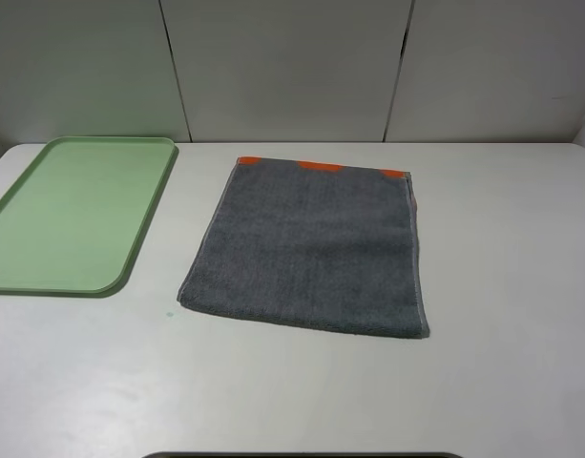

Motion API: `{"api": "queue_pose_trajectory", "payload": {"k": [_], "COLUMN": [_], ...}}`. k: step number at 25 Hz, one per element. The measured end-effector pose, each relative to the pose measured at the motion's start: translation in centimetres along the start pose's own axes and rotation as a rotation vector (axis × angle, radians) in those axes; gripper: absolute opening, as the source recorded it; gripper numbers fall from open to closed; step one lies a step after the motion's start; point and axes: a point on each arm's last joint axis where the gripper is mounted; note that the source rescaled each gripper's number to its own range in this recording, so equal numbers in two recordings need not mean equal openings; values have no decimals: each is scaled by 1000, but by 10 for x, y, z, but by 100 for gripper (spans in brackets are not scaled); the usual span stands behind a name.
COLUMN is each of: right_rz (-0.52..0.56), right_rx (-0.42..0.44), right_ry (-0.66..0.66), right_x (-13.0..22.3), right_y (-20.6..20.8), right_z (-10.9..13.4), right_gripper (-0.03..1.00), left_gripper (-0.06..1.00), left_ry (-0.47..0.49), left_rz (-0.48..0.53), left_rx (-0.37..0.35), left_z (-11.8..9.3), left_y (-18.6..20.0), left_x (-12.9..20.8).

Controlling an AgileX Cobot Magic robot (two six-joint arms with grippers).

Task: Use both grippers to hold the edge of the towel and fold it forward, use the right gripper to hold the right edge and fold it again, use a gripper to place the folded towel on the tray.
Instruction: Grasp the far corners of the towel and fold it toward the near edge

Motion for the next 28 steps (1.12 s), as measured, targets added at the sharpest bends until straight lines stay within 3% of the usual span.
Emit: {"api": "queue_pose_trajectory", "payload": {"k": [28], "right_rz": [-1], "right_rx": [0], "right_ry": [0], "right_x": [0], "right_y": [0], "right_z": [0], "right_gripper": [100], "left_gripper": [99], "left_ry": [0], "left_rz": [0], "left_rx": [0], "left_z": [0], "left_y": [0], "left_x": [0]}}
Point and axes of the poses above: a point on each arm's last joint axis where the gripper is mounted, y pointing back along that axis away from the gripper, z along the wrist's bending axis when the last joint is at zero, x = y × z, and after that the axes turned 15 degrees about y, right-handed
